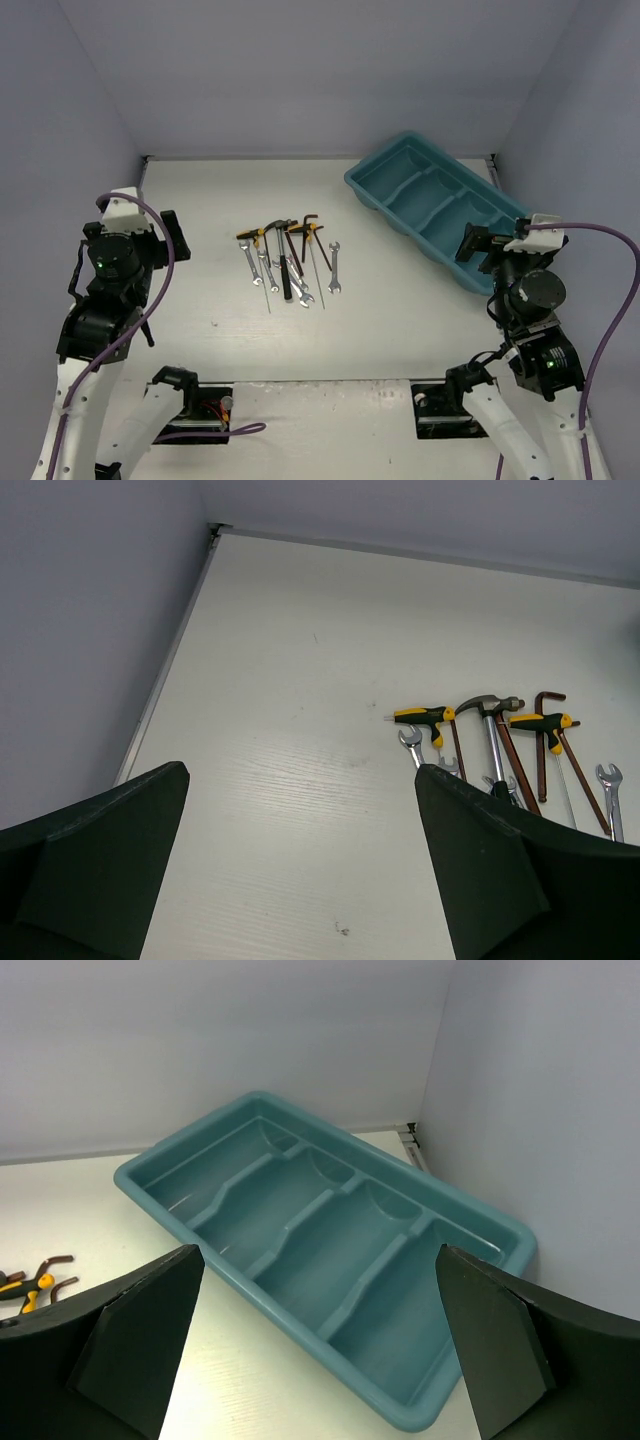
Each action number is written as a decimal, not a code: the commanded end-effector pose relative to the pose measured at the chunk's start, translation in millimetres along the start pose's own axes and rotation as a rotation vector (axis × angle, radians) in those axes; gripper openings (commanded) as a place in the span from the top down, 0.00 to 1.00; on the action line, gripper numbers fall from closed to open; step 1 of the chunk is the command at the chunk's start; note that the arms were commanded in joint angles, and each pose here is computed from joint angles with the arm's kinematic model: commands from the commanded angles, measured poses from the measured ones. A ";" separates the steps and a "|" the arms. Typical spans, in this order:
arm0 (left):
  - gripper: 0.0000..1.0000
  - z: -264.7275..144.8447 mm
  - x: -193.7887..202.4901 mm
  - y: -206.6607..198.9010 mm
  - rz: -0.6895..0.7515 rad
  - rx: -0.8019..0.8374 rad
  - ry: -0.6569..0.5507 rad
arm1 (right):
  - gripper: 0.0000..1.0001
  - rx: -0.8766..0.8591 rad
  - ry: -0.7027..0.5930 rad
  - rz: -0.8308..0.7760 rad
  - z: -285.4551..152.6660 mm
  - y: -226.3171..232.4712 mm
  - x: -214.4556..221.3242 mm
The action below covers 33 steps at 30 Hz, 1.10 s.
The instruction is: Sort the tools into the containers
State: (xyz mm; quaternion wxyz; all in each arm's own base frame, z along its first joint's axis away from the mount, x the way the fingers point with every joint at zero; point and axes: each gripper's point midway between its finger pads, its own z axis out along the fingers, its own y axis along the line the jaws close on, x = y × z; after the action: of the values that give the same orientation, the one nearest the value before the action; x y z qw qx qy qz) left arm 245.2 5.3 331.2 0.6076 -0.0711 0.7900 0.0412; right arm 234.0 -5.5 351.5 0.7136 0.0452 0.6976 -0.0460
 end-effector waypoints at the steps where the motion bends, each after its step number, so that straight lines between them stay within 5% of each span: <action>1: 0.04 2.6 -20.7 -1.7 -0.021 -0.003 -0.068 | 0.00 0.011 -0.033 0.049 11.3 4.7 -11.6; 11: 0.05 7.2 -12.0 9.6 -0.002 -0.078 -0.022 | 0.00 -0.126 0.161 0.072 59.5 56.9 26.5; 22: 0.05 10.4 2.1 14.1 0.045 -0.106 0.050 | 0.01 -0.300 0.415 0.050 122.8 173.0 79.5; 31: 0.04 13.2 19.0 9.3 0.056 -0.080 0.096 | 0.28 -0.413 0.619 0.017 133.0 279.1 160.4; 33: 0.04 13.3 23.5 11.1 0.070 -0.087 0.111 | 0.40 -0.404 0.659 0.026 136.5 295.2 179.9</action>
State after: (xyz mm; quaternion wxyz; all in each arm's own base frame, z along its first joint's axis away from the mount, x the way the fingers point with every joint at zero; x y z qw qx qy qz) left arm 247.5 17.3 303.5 0.5554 -0.0779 0.8232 0.0887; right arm 397.4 239.5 175.4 0.4410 -0.1019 0.8864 0.0967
